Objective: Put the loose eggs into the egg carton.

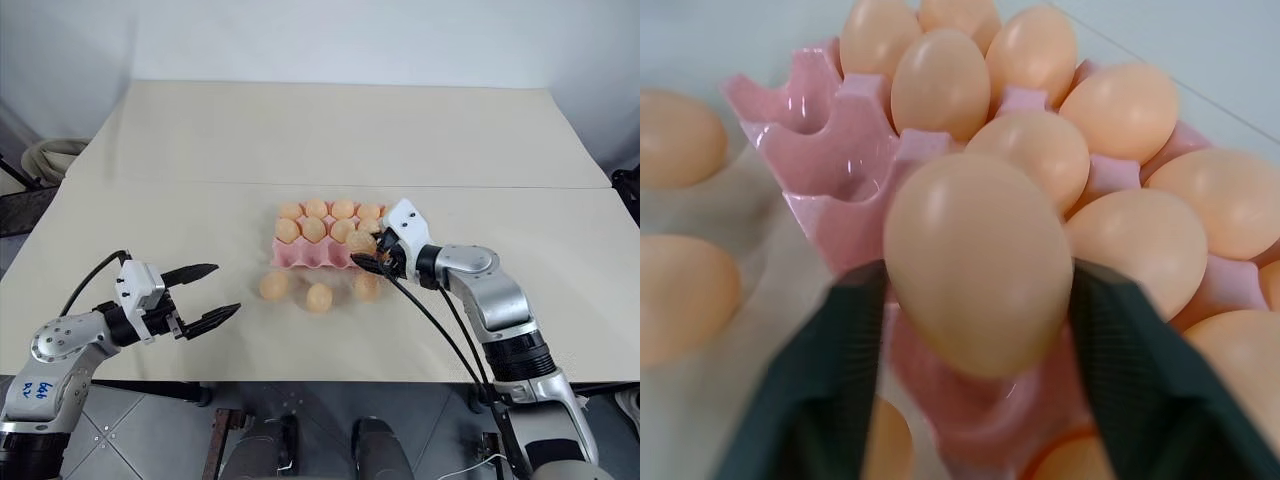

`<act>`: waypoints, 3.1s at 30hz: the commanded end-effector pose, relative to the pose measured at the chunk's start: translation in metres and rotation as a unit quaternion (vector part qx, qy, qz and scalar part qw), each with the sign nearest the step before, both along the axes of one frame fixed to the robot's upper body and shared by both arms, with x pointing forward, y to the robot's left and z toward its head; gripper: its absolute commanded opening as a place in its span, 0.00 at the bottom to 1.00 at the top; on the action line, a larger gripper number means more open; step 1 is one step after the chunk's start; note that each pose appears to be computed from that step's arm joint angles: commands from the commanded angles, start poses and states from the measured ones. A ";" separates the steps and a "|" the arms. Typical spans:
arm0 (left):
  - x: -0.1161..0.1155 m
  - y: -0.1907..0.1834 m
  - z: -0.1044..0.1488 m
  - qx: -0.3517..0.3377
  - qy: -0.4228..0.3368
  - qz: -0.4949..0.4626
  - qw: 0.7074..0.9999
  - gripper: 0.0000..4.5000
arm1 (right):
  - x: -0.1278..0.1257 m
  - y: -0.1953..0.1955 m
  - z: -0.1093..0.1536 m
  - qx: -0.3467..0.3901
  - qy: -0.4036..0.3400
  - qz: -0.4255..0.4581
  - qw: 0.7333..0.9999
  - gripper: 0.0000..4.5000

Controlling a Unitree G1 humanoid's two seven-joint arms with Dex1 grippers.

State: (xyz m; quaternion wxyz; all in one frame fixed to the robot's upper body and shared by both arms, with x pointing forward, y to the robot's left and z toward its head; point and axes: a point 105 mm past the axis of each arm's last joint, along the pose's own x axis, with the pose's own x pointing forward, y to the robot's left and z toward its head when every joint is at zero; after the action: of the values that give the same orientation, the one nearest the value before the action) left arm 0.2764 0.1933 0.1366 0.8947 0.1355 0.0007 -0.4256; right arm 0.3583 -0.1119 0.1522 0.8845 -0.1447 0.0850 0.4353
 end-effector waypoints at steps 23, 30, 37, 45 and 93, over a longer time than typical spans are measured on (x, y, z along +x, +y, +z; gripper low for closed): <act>0.020 -0.044 0.028 0.006 -0.034 -0.131 0.991 1.00 | -0.104 -0.117 -0.011 0.032 -0.085 -0.043 0.995 0.99; 0.021 -0.031 0.029 0.006 -0.036 -0.104 0.994 1.00 | -0.098 -0.084 0.006 0.056 -0.103 0.012 0.993 0.99; 0.014 0.004 0.022 0.013 -0.027 -0.035 0.999 1.00 | -0.081 -0.044 -0.002 0.019 -0.022 0.034 0.999 0.99; 0.003 0.014 0.018 0.013 -0.024 -0.004 1.000 1.00 | -0.050 -0.012 -0.025 -0.002 0.027 -0.008 1.000 0.99; 0.006 0.013 0.022 0.013 -0.028 0.012 0.999 1.00 | -0.067 -0.053 0.042 0.079 -0.115 0.070 0.988 1.00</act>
State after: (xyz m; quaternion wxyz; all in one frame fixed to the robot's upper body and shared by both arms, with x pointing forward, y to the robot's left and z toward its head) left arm 0.2807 0.1973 0.1486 0.8931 0.1417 -0.0012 -0.4269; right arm 0.3050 -0.1553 0.1714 0.8768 -0.1216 -0.0069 0.4652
